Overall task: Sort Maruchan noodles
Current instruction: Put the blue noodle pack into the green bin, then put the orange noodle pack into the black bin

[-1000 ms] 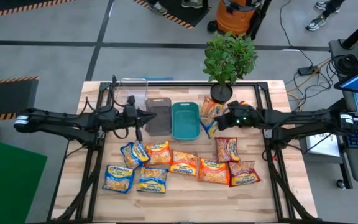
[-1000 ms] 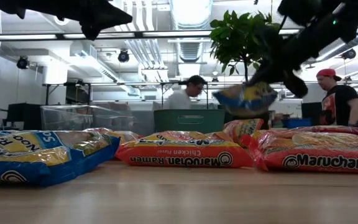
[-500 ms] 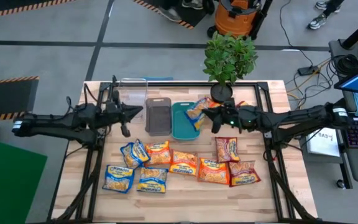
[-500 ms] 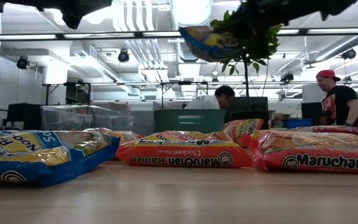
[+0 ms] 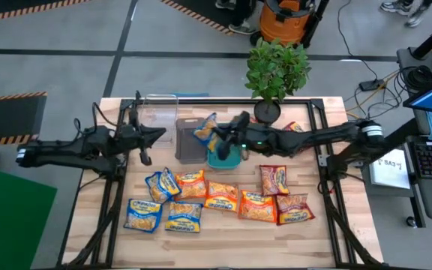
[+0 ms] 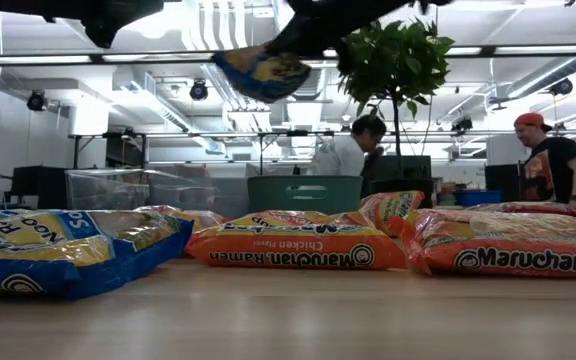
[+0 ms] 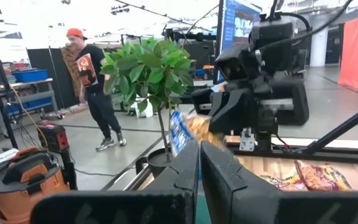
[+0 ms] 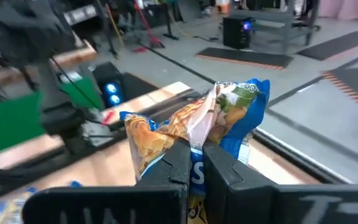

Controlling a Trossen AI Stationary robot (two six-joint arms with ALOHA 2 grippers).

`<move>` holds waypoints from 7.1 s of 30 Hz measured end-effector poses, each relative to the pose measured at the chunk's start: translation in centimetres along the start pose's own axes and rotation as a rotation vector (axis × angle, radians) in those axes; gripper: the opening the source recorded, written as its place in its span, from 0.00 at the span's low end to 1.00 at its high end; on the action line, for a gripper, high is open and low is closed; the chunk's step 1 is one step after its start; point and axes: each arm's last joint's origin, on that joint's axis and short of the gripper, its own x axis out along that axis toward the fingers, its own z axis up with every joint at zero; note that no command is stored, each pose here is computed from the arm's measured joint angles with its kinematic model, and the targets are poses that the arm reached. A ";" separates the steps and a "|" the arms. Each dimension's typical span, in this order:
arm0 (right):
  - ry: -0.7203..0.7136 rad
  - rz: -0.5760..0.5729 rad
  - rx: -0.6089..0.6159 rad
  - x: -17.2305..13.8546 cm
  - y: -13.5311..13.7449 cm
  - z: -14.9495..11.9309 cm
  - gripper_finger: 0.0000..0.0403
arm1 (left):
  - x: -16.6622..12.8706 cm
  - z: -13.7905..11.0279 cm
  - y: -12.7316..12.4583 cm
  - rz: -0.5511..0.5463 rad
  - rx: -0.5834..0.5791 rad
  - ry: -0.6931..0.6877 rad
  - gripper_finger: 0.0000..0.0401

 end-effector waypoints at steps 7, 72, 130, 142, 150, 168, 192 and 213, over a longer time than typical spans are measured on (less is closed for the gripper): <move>0.068 -0.067 -0.153 3.8 2.0 0.9 0.02 | -1.2 0.2 0.4 0.001 -0.028 -0.013 0.00; 0.744 -0.332 -1.137 8.4 -1.5 -9.3 0.34 | -1.5 -0.1 0.5 0.000 -0.021 -0.002 0.00; -0.081 0.186 -0.397 -17.7 -5.9 -9.4 0.19 | 19.3 -8.6 -3.7 0.027 0.035 0.582 0.37; -0.140 0.188 -0.358 -19.8 -8.5 -11.1 0.17 | 25.4 -12.6 -1.2 -0.150 0.201 0.805 0.42; -0.159 0.191 -0.318 -20.4 -9.1 -11.5 0.17 | 26.5 -14.1 1.3 -0.108 0.214 0.880 0.42; -0.147 0.191 -0.312 -20.3 -9.1 -11.8 0.17 | 26.2 -15.9 1.7 -0.087 0.239 0.978 0.03; -0.146 0.191 -0.305 -20.3 -9.1 -11.8 0.17 | 28.0 -11.9 -0.9 0.129 0.587 0.832 0.00; -0.083 0.201 -0.043 -20.2 -9.2 -12.2 0.11 | 20.8 -3.9 -8.9 -0.450 0.276 0.682 0.00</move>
